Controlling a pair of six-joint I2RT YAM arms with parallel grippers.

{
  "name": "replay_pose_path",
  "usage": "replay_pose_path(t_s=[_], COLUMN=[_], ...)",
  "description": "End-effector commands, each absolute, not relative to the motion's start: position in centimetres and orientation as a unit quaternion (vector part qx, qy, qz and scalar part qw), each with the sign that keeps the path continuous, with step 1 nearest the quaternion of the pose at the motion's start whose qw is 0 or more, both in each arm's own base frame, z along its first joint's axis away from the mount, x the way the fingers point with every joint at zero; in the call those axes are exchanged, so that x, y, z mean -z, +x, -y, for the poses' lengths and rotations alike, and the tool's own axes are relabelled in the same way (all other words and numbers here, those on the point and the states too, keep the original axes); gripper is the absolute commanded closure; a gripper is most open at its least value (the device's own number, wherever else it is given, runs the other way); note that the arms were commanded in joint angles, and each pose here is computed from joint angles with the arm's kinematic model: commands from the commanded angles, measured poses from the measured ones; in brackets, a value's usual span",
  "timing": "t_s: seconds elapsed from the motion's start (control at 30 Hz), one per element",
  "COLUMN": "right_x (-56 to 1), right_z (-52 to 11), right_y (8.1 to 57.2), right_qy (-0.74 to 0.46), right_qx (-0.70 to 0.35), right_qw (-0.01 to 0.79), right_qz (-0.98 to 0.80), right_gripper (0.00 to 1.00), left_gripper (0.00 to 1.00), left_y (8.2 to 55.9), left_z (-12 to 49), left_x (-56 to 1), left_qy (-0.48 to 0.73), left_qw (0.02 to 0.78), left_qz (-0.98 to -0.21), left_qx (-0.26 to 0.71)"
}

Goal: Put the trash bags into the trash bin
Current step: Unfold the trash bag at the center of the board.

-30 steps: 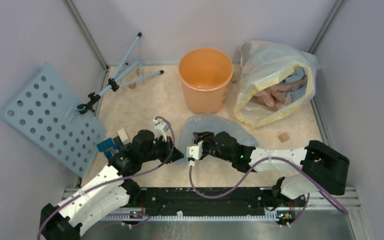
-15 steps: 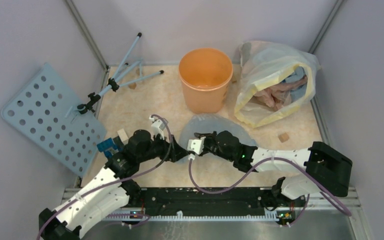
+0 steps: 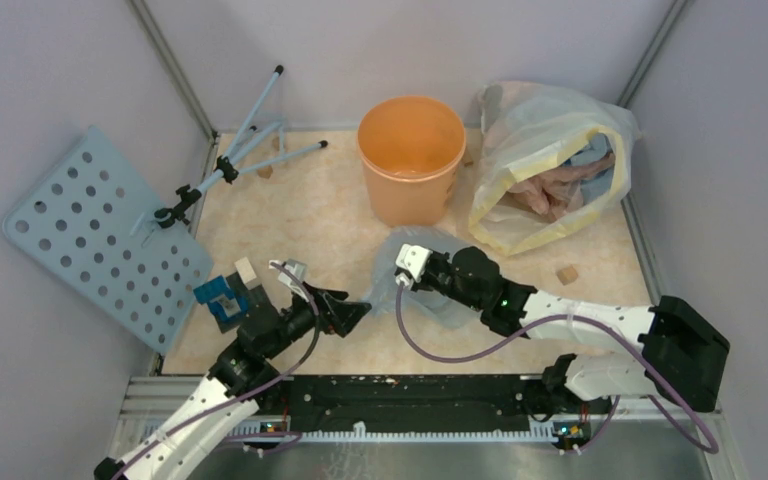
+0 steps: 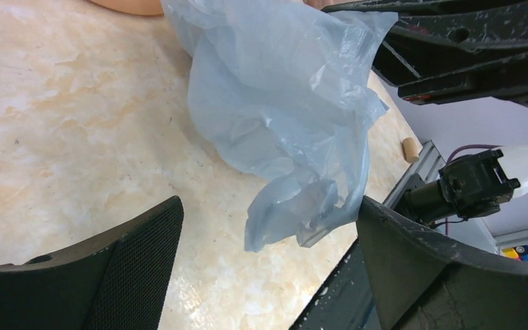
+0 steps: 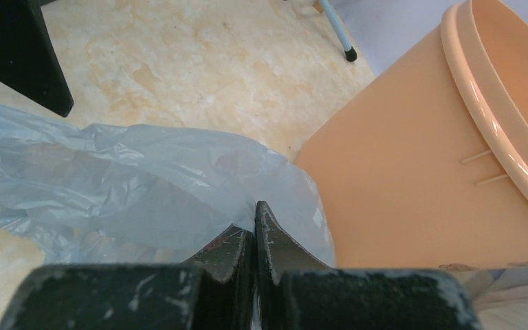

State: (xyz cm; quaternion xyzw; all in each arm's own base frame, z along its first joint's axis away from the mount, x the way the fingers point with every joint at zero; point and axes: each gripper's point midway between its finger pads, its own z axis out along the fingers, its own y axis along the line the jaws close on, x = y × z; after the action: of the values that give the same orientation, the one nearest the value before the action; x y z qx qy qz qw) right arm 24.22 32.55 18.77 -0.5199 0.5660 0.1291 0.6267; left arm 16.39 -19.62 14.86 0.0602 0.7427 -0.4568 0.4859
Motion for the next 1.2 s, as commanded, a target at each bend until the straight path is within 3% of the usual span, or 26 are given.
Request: replay_pose_path(t_s=[0.0,0.3,0.57,0.73,0.93,1.07,1.17], right_x=[-22.0,-22.5,-22.8,-22.8,-23.3,-23.4,-23.4], right_z=[-32.6,-32.5,-32.2,-32.0,-32.1,-32.3,-32.4], right_y=[24.3,25.9,27.2,28.1,29.0,29.3,29.4], right_qy=[-0.485,-0.460,-0.431,-0.418,-0.401,-0.399,-0.398], right_qx=[-0.161,-0.154,-0.159,-0.157,-0.163,-0.167,-0.169], right_qw=[0.646,0.641,0.637,0.632,0.635,0.634,0.634], right_qz=[-0.567,-0.595,-0.618,-0.633,-0.639,-0.641,-0.642], right_gripper=[1.00,1.00,1.00,1.00,1.00,1.00,1.00], left_gripper=[0.01,0.01,0.01,0.01,0.02,0.13,0.37], left_y=[16.5,15.0,15.7,15.4,16.2,17.4,18.5], left_z=[20.1,21.4,22.1,23.0,23.2,23.1,22.9], left_x=[-18.2,-18.4,-16.3,-19.1,-18.6,-18.7,-18.5], left_qy=[0.079,0.137,0.145,0.177,0.178,0.174,0.172], left_qw=[0.550,0.545,0.528,0.537,0.535,0.548,0.563], left_qz=[-0.664,-0.633,-0.657,-0.627,-0.643,-0.650,-0.658], left_qx=[0.500,0.533,0.519,0.535,0.518,0.496,0.470])
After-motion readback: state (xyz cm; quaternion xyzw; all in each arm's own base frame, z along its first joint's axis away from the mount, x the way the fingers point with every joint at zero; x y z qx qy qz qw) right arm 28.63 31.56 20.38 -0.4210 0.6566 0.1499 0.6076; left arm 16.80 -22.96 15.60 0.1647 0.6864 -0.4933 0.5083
